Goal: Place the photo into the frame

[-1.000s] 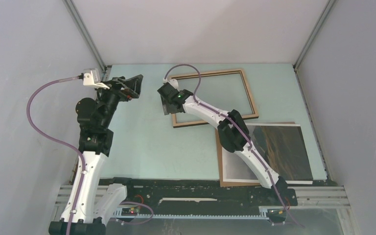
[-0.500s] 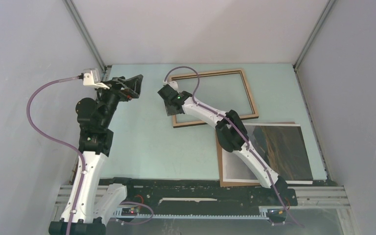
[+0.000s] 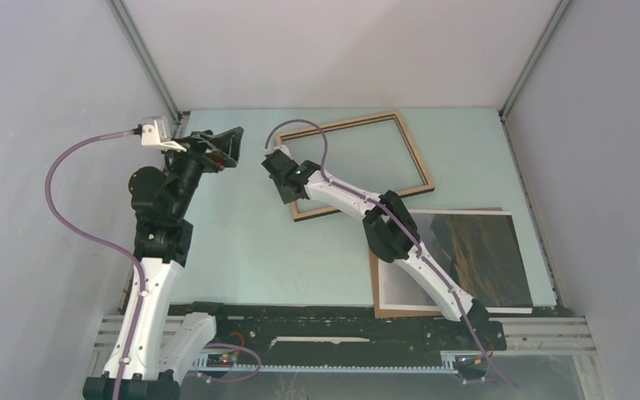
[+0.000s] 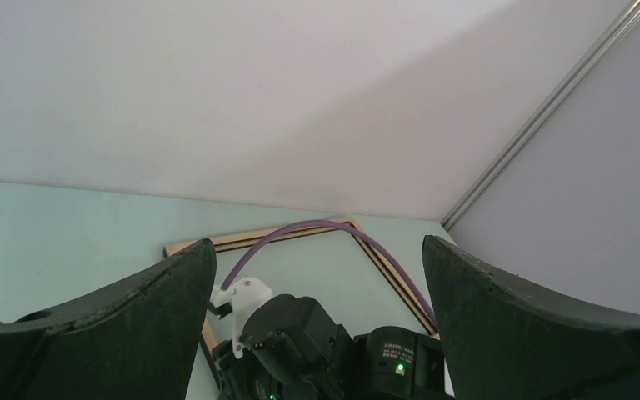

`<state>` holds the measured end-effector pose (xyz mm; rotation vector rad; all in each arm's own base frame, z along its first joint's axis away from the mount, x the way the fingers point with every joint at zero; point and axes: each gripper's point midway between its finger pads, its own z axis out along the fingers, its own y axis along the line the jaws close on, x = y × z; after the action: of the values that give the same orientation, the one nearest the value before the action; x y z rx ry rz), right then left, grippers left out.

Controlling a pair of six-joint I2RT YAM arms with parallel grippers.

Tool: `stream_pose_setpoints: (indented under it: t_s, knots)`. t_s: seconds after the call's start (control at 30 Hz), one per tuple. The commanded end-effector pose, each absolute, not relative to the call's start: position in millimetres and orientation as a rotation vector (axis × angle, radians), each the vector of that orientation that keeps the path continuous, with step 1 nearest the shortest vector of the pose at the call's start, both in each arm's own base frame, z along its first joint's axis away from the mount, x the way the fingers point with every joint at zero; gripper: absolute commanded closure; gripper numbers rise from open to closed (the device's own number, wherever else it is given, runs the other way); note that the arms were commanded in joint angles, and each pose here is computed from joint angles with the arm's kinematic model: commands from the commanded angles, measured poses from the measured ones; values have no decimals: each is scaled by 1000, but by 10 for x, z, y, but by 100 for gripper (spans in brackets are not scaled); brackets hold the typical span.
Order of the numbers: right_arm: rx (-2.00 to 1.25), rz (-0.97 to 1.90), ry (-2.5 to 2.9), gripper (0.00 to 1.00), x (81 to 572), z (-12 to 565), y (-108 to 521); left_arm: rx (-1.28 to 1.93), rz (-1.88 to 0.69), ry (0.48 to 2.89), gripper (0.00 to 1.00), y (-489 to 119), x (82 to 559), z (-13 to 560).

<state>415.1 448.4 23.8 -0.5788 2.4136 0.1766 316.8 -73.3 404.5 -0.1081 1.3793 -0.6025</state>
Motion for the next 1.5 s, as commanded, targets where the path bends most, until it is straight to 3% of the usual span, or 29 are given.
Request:
stream_pose_setpoints:
  t_s: [0.0, 0.3, 0.47, 0.57, 0.8, 1.0, 1.03, 1.13, 1.23, 1.3, 1.37, 1.47]
  knots:
    - [-849, 317, 2285, 84, 3781, 637, 4918, -95, -579, 1331, 0, -694, 3103, 4144]
    - [-1054, 488, 2229, 90, 2922, 865, 5054, -95, -568, 1307, 0, -668, 3035, 4217]
    - [-1373, 611, 2052, 90, 2345, 878, 5176, -98, -558, 1294, 0, -645, 2999, 4247]
    - [-1507, 615, 1969, 100, 2277, 843, 5137, -98, -552, 1287, 0, -634, 2980, 4265]
    - [-1882, 668, 1744, 100, 1929, 628, 4890, -101, -536, 1273, 0, -599, 2935, 4317]
    - [-1935, 567, 1751, 98, 1934, 499, 4578, -98, -532, 1265, 0, -594, 2900, 4355]
    - [-1939, 546, 1747, 95, 1921, 495, 4552, -97, -536, 1265, 0, -600, 2896, 4357]
    - [-1895, 484, 1763, 68, 1971, 566, 4523, -95, -544, 1265, 0, -611, 2893, 4362]
    - [-1790, 473, 1789, 47, 2028, 796, 4531, -98, -543, 1264, 0, -606, 2897, 4353]
    - [-1695, 484, 1813, 23, 2057, 1003, 4513, -101, -539, 1263, 0, -599, 2895, 4352]
    - [-1579, 495, 1851, 8, 2076, 1264, 4459, -104, -535, 1263, 0, -590, 2894, 4352]
    - [-1411, 493, 1930, 1, 2088, 1576, 4300, -105, -534, 1258, 0, -586, 2877, 4366]
